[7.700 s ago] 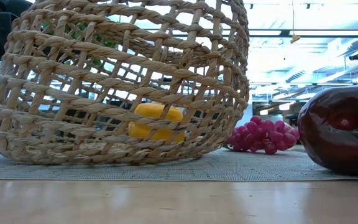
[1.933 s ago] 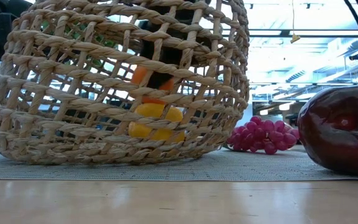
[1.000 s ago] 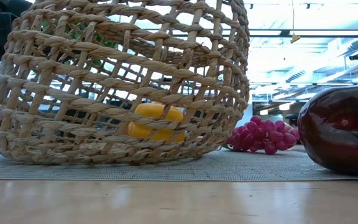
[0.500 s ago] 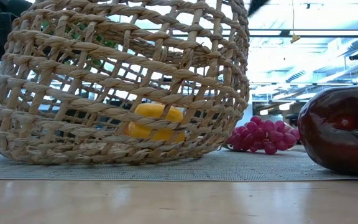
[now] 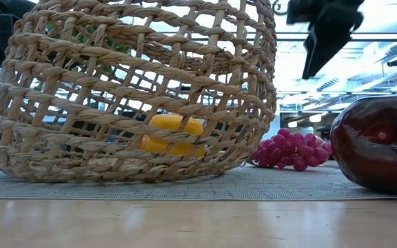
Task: Build produce basket
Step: Put the red apple in the basket
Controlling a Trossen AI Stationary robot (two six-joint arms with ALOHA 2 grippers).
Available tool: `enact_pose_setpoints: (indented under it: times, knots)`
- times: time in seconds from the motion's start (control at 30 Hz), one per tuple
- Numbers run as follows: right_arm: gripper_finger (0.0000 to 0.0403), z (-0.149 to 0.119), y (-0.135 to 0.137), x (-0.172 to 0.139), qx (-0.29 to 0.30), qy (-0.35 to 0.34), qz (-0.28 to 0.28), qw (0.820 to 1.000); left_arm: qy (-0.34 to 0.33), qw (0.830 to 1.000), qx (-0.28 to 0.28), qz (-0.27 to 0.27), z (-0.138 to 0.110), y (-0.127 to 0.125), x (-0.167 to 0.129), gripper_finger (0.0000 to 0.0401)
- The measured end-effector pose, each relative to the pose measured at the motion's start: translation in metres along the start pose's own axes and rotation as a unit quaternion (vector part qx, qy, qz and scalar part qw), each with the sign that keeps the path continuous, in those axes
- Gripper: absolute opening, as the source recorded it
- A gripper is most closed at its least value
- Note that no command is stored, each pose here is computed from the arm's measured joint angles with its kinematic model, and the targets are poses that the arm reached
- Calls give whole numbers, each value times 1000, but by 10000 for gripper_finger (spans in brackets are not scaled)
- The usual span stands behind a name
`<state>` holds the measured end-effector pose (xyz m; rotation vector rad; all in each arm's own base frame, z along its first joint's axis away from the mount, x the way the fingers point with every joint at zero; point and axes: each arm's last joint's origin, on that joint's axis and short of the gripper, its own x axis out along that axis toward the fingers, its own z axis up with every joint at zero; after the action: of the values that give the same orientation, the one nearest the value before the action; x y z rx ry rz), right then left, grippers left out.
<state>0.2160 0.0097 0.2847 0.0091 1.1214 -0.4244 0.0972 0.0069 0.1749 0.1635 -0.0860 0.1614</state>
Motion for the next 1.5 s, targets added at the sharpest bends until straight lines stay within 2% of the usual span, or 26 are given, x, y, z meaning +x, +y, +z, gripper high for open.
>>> enact_pose_setpoints:
  times: [0.17, 0.43, 0.93, 1.13, 1.27, 1.37, 1.43, 1.5]
  knots:
    - [358, 4, -28, 24, 29, 36, -21, 999, 0, 1000, 0, 0, 0, 0, 0, 160]
    - [395, -2, -60, 46, 71, 81, 8, 994, 0, 1000, 0, 0, 0, 0, 0, 160]
    - [399, -24, -73, 90, 81, 62, 31, 994, 0, 1000, 0, 0, 0, 0, 0, 160]
    - [398, -26, -73, 84, 79, 59, 44, 994, 0, 1000, 0, 0, 0, 0, 0, 160]
    - [397, -15, -77, 63, 89, -14, 35, 995, 0, 1000, 0, 0, 0, 0, 0, 160]
    - [397, -14, -85, 50, 157, -62, 20, 985, 0, 1000, 0, 0, 0, 0, 0, 160]
    - [397, -18, -94, 48, 206, -53, 20, 977, 0, 1000, 0, 0, 0, 0, 0, 160]
    - [397, -26, -99, 50, 220, -20, 22, 975, 0, 1000, 0, 0, 0, 0, 0, 160]
